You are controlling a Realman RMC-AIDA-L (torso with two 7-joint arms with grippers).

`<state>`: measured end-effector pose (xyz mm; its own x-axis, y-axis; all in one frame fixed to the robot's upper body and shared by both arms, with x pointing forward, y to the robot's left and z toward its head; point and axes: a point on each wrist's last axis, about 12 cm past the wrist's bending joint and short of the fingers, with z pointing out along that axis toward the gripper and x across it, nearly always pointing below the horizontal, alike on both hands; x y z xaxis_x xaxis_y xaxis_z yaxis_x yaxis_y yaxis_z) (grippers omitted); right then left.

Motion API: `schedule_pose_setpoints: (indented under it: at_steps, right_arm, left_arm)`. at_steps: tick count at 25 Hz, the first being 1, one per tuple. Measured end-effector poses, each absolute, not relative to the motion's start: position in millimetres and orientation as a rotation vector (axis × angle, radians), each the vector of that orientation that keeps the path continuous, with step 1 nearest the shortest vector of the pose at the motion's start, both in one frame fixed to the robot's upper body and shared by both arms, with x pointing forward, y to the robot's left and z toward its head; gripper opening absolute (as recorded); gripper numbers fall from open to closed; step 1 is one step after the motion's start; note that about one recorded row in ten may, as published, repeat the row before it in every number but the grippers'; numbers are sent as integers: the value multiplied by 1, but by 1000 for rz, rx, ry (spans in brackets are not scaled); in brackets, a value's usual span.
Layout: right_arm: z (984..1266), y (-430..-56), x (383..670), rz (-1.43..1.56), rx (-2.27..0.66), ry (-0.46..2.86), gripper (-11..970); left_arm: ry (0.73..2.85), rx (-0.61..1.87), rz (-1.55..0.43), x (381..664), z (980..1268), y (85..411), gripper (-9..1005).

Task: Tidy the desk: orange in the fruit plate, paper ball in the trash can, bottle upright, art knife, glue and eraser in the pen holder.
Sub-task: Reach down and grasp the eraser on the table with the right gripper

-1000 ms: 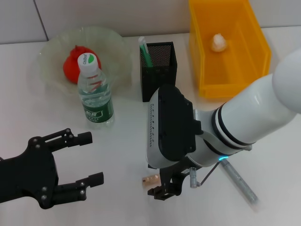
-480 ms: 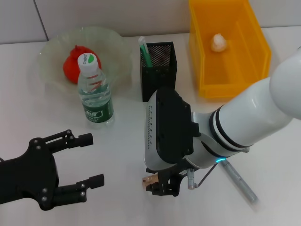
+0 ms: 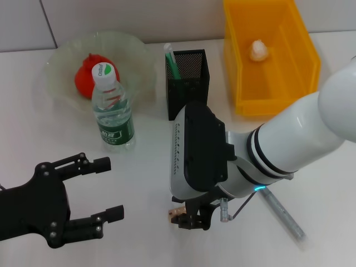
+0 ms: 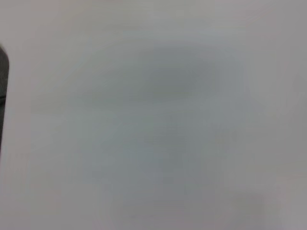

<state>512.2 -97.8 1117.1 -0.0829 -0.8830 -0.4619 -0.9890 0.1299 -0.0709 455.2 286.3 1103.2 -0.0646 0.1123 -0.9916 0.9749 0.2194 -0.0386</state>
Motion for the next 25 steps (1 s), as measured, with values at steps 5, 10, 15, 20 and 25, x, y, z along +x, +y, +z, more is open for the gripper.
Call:
schedule_pose_setpoints:
  at_steps: [5, 10, 15, 20, 25]
  right_arm:
    - [1117, -98, 513, 365, -1798, 2019, 293]
    - [1116, -96, 512, 363, -1810, 2015, 284]
    - [1116, -95, 512, 364, -1809, 2023, 283]
    - [1115, -95, 513, 364, -1800, 2027, 274]
    - [1113, -96, 513, 366, -1797, 2036, 261]
  left_arm:
    - [1429, 1103, -1021, 456, 1104, 287, 791]
    - [1430, 1104, -1018, 456, 1104, 288, 791]
    - [1428, 1107, -1018, 457, 1104, 287, 791]
    - [1425, 1110, -1018, 458, 1105, 287, 791]
    - [1423, 1113, -1019, 458, 1105, 286, 791]
